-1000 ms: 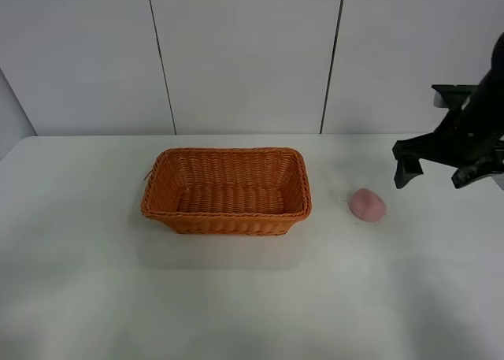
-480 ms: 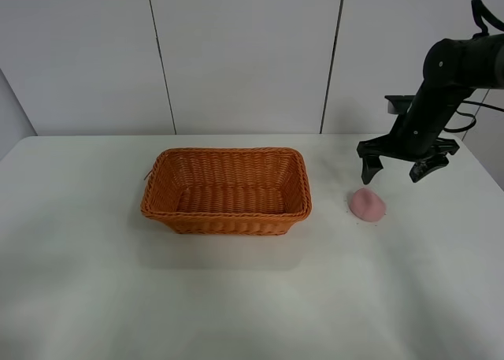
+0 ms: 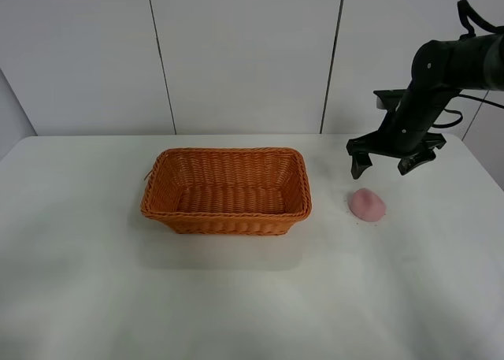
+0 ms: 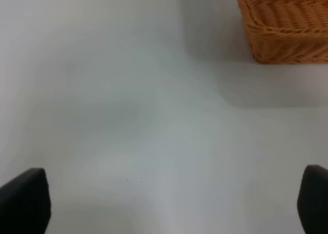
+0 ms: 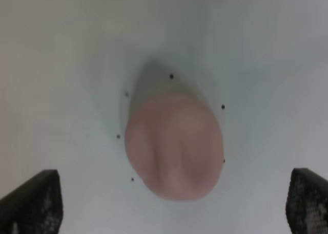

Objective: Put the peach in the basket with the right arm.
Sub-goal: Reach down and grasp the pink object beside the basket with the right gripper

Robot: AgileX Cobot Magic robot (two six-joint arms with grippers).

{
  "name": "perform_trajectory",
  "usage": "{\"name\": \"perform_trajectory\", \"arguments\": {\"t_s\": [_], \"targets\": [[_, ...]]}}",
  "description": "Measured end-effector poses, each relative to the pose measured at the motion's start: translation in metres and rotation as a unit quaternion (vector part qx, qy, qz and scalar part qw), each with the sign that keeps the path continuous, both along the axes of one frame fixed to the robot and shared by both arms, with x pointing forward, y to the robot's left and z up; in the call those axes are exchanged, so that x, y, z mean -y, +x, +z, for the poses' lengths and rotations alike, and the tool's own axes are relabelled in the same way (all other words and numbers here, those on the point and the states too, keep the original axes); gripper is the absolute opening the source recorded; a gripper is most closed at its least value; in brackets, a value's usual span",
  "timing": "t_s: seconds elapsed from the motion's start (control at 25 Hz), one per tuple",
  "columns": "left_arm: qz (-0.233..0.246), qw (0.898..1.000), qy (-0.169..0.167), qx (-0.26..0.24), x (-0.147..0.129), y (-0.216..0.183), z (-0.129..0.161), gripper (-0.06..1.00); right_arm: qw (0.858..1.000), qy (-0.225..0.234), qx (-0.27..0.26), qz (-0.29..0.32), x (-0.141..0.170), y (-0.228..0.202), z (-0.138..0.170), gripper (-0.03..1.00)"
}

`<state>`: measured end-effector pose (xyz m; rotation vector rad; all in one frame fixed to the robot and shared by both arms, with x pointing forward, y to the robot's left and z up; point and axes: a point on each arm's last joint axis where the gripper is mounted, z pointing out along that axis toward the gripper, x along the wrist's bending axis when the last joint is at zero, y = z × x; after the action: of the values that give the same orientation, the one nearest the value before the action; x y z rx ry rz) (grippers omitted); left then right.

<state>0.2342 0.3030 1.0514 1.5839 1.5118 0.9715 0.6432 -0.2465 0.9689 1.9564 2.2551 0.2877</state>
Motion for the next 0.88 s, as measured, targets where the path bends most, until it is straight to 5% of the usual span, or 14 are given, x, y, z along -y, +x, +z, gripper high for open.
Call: {"name": "perform_trajectory", "arguments": {"t_s": [0.64, 0.76, 0.88], "targets": [[0.000, 1.000, 0.000, 0.000, 0.000, 0.000, 0.000, 0.99, 0.997, -0.010, -0.074, -0.001, -0.001, 0.012, -0.090, 0.66], [0.000, 1.000, 0.000, 0.000, 0.000, 0.000, 0.000, 0.99, 0.997, -0.009, -0.073, -0.001, -0.001, 0.012, -0.090, 0.53], [0.000, 1.000, 0.000, 0.000, 0.000, 0.000, 0.000, 0.99, 0.997, -0.010, -0.073, -0.006, -0.001, 0.013, -0.090, 0.26]]}}
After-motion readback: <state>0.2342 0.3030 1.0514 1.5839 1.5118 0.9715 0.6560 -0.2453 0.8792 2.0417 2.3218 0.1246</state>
